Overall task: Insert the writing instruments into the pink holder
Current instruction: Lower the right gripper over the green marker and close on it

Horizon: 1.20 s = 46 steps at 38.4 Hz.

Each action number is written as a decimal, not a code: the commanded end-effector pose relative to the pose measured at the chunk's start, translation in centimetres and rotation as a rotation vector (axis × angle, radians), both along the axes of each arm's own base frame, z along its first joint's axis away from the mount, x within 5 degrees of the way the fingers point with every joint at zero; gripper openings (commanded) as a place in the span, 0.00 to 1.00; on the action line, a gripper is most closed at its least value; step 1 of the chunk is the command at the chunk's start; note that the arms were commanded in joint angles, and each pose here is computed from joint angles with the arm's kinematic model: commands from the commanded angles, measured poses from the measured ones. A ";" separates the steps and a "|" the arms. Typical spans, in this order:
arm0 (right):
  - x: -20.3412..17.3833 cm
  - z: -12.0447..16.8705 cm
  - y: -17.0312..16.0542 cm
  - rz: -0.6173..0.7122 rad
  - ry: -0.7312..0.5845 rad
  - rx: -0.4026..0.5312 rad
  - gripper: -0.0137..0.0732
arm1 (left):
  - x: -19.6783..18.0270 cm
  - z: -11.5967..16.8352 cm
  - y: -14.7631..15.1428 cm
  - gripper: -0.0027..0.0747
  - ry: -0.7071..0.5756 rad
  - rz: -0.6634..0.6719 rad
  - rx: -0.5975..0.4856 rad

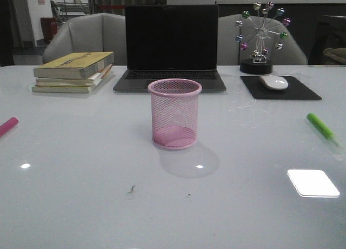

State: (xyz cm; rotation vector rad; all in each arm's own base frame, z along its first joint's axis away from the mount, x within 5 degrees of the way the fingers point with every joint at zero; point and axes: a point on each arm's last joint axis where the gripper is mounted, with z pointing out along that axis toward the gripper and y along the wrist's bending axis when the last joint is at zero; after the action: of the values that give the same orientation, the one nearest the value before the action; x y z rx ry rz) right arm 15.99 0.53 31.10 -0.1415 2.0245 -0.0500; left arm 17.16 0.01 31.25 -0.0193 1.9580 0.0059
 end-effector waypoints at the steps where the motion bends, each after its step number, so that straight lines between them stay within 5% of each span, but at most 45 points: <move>1: 0.3 1.9 -0.1 -0.002 -0.114 -0.016 0.22 | 0.2 1.9 0.0 0.16 -0.126 -0.006 -0.003; 8: 0.3 1.9 -0.1 -0.002 -0.113 -0.016 0.24 | 0.2 2.0 0.0 0.26 -0.129 -0.006 -0.003; 18: 0.3 1.9 -0.1 -0.002 -0.113 -0.016 0.53 | 0.2 2.0 0.0 0.59 -0.129 -0.006 -0.003; 46: 0.3 1.9 -0.1 -0.002 -0.113 -0.016 0.55 | 0.3 1.9 0.0 0.59 -0.127 -0.006 -0.003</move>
State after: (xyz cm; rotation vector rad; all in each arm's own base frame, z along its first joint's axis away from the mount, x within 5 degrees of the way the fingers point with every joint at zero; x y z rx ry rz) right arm 15.99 0.53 31.12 -0.1414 2.0237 -0.0500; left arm 17.18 0.00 31.30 -0.0180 1.9524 0.0059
